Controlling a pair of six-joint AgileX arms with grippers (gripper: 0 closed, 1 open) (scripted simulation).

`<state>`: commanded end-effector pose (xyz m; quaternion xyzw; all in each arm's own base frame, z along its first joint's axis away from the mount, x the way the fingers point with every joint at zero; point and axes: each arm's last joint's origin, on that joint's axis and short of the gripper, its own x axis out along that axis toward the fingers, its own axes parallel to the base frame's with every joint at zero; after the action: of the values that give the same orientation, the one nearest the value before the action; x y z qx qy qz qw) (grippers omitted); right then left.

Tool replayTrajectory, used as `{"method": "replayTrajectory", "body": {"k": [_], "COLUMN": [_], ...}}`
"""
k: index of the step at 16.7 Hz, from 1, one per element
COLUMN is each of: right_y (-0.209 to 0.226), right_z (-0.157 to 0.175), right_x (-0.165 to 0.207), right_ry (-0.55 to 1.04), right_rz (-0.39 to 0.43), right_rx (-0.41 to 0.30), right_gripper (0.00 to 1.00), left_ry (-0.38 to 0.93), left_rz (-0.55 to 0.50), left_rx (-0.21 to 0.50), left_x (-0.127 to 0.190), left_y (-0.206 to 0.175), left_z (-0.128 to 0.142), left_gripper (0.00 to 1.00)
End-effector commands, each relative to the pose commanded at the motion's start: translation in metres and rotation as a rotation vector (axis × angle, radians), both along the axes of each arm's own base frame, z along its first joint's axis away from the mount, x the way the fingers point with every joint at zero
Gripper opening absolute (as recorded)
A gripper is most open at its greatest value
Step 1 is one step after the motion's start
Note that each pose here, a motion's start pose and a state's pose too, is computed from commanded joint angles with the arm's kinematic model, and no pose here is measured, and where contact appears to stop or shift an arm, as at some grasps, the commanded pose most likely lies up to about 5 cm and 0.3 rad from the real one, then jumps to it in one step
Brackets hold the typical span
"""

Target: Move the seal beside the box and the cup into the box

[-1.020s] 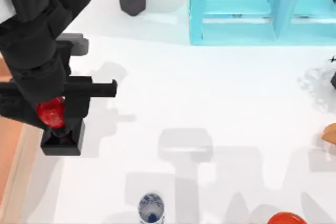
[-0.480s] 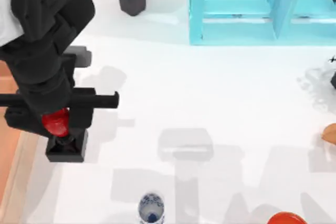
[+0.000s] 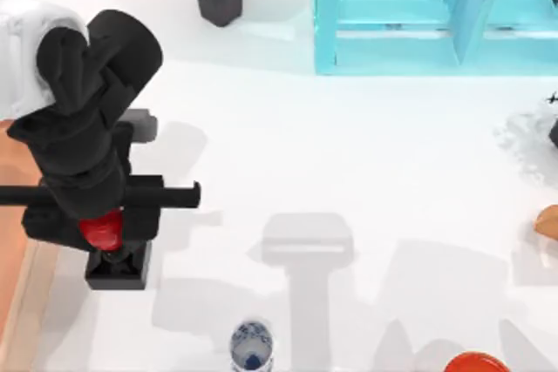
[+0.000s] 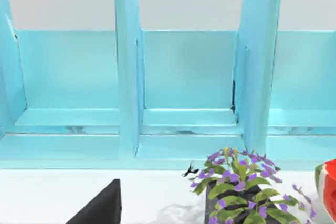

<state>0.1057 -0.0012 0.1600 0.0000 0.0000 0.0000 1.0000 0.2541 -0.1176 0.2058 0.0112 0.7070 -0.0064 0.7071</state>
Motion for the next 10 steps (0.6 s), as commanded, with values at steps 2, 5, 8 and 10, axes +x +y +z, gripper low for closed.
{"method": "replayTrajectory", "body": {"k": [2, 5, 8, 10], "right_y": [0.0000, 0.0000, 0.0000, 0.0000], "right_z": [0.0000, 0.0000, 0.0000, 0.0000], "right_x": [0.0000, 0.0000, 0.0000, 0.0000], "right_ry": [0.000, 0.000, 0.000, 0.000], "right_rz": [0.000, 0.000, 0.000, 0.000], "right_rx": [0.000, 0.000, 0.000, 0.000], "right_gripper": [1.00, 1.00, 1.00, 1.00], "left_ry": [0.000, 0.000, 0.000, 0.000], "left_rz": [0.000, 0.000, 0.000, 0.000], "left_rx": [0.000, 0.000, 0.000, 0.000], "left_x": [0.0000, 0.0000, 0.0000, 0.0000], "left_y": [0.0000, 0.0000, 0.0000, 0.0000], "left_z": [0.0000, 0.0000, 0.0000, 0.0000], "left_gripper": [0.08, 0.30, 0.53, 0.68]}}
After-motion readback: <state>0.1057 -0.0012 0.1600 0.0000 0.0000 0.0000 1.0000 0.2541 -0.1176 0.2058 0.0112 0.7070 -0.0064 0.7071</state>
